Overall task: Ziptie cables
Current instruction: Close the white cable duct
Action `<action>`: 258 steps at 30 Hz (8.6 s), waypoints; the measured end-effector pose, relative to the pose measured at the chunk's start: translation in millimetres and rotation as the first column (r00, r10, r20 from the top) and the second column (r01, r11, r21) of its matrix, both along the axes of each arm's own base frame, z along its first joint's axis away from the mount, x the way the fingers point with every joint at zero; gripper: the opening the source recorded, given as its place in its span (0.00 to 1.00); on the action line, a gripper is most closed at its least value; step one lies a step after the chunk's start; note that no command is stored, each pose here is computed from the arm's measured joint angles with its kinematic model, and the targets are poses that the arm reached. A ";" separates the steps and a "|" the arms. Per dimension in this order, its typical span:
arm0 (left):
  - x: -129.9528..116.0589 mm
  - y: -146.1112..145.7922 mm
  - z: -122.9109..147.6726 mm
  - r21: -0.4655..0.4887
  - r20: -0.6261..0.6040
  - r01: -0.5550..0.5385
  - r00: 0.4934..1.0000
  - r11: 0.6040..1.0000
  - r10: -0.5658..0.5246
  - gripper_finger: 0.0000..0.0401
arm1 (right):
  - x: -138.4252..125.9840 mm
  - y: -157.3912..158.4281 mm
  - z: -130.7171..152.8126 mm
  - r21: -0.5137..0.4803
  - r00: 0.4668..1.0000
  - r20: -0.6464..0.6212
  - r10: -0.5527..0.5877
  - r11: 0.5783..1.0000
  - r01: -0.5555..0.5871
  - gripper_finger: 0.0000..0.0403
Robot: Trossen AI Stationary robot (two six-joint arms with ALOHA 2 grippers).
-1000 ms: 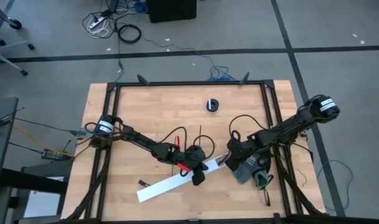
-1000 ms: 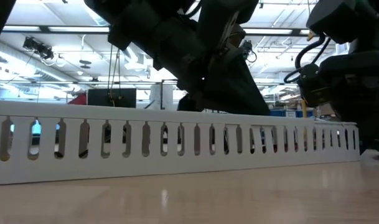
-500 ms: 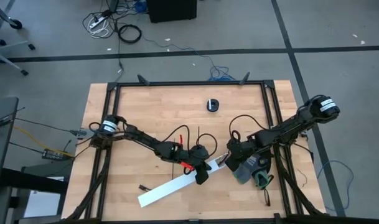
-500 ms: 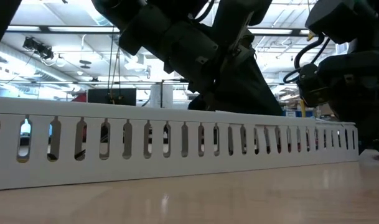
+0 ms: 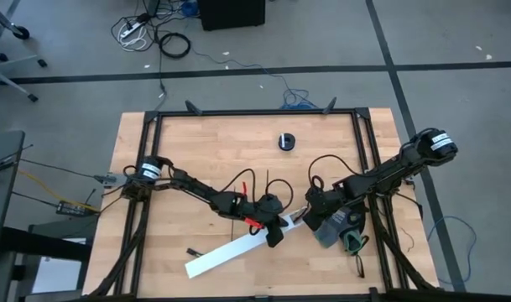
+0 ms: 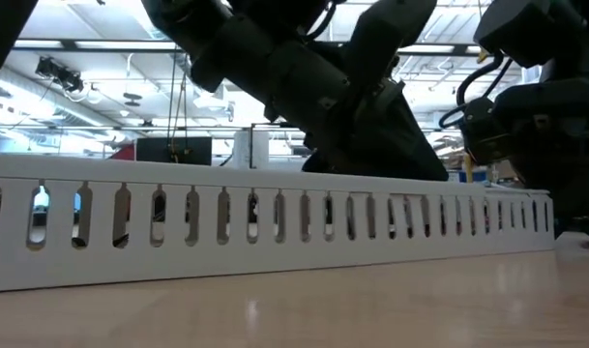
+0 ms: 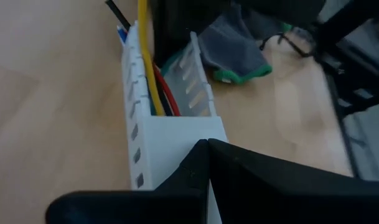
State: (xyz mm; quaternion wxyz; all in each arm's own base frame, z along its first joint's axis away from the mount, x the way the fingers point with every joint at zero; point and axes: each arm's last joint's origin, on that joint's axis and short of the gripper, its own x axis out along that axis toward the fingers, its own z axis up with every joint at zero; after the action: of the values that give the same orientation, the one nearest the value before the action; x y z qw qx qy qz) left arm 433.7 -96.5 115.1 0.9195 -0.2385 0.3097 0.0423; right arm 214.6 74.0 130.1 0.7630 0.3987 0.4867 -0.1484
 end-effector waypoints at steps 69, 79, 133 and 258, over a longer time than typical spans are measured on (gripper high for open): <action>5.9 -40.6 62.3 0.123 -0.280 -0.111 0.949 0.986 0.142 0.00 | 36.8 -8.2 31.5 -0.577 0.587 0.084 0.806 0.519 -0.631 0.78; 5.5 -41.7 61.9 0.128 -0.281 -0.106 0.950 0.986 0.138 0.00 | 37.0 -8.2 31.5 -0.571 0.596 0.090 0.798 0.532 -0.625 0.76; 6.0 -42.2 61.4 0.120 -0.278 -0.103 0.951 0.987 0.133 0.00 | 32.8 5.1 31.3 -0.692 0.549 -0.037 0.835 0.375 -0.617 0.75; 29.3 -35.3 21.1 0.053 -0.256 -0.036 0.966 0.998 0.049 0.00 | 7.8 4.3 4.4 -0.314 0.863 0.015 0.506 0.821 -0.476 0.00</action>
State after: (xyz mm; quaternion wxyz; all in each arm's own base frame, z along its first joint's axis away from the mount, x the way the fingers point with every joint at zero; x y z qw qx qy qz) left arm 463.0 -131.8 136.1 0.8760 -0.2155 0.4198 0.0999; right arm 222.4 78.3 134.5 0.8496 0.1461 0.5068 0.0008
